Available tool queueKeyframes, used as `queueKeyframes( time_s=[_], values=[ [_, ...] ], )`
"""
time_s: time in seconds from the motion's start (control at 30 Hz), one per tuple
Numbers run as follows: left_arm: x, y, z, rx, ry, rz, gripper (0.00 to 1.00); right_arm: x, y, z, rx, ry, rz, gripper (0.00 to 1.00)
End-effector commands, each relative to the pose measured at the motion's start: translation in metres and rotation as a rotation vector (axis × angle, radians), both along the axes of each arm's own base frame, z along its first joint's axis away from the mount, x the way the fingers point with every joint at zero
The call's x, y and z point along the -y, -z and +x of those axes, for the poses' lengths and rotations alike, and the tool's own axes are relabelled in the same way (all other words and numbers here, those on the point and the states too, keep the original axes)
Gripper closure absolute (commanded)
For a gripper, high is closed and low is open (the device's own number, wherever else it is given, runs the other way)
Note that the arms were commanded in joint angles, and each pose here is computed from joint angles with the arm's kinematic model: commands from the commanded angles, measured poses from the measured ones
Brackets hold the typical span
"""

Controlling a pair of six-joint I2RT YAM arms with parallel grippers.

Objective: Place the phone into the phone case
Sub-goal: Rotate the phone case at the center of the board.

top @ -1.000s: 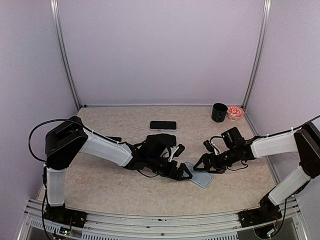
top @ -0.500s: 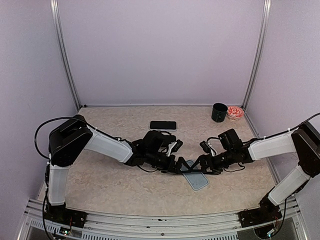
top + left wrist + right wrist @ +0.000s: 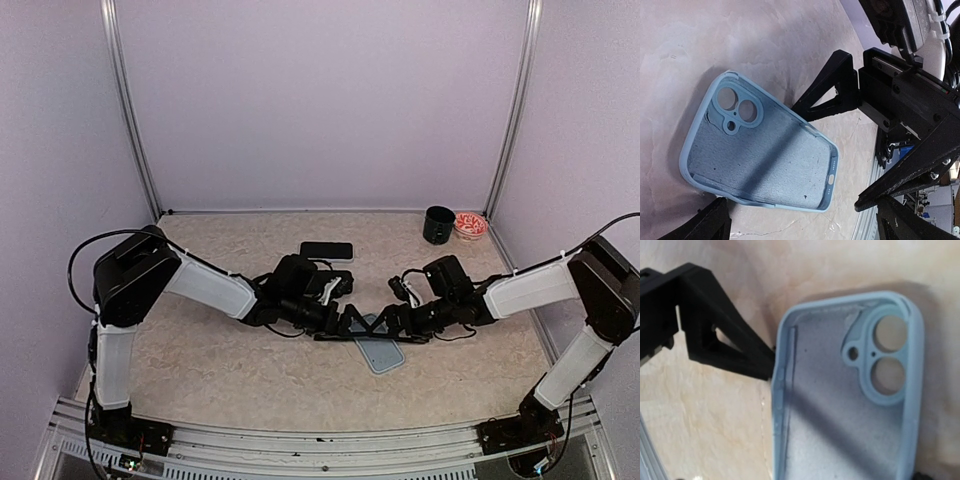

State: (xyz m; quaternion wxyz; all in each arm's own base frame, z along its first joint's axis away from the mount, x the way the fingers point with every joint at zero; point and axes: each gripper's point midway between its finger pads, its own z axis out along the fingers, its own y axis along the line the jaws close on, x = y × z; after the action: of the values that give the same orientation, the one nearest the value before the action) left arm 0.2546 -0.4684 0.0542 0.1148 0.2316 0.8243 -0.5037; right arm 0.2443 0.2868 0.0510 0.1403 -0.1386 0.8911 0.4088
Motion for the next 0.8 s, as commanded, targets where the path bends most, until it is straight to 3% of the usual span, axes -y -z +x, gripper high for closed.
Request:
queueKeyframes(
  time_s=[0.0,0.43,0.77],
  values=[
    [-0.016,-0.012,0.051,0.121,-0.256,0.017,0.01,-0.026,-0.003,-0.045,-0.087,-0.166,0.041,0.02],
    [-0.059,-0.048,0.070,0.191,-0.388,-0.021,0.01,-0.025,-0.008,-0.042,-0.081,-0.147,0.026,0.02],
    [-0.091,-0.063,0.063,0.220,-0.438,-0.013,0.01,-0.008,-0.005,-0.057,-0.069,-0.195,-0.045,0.02]
  ],
)
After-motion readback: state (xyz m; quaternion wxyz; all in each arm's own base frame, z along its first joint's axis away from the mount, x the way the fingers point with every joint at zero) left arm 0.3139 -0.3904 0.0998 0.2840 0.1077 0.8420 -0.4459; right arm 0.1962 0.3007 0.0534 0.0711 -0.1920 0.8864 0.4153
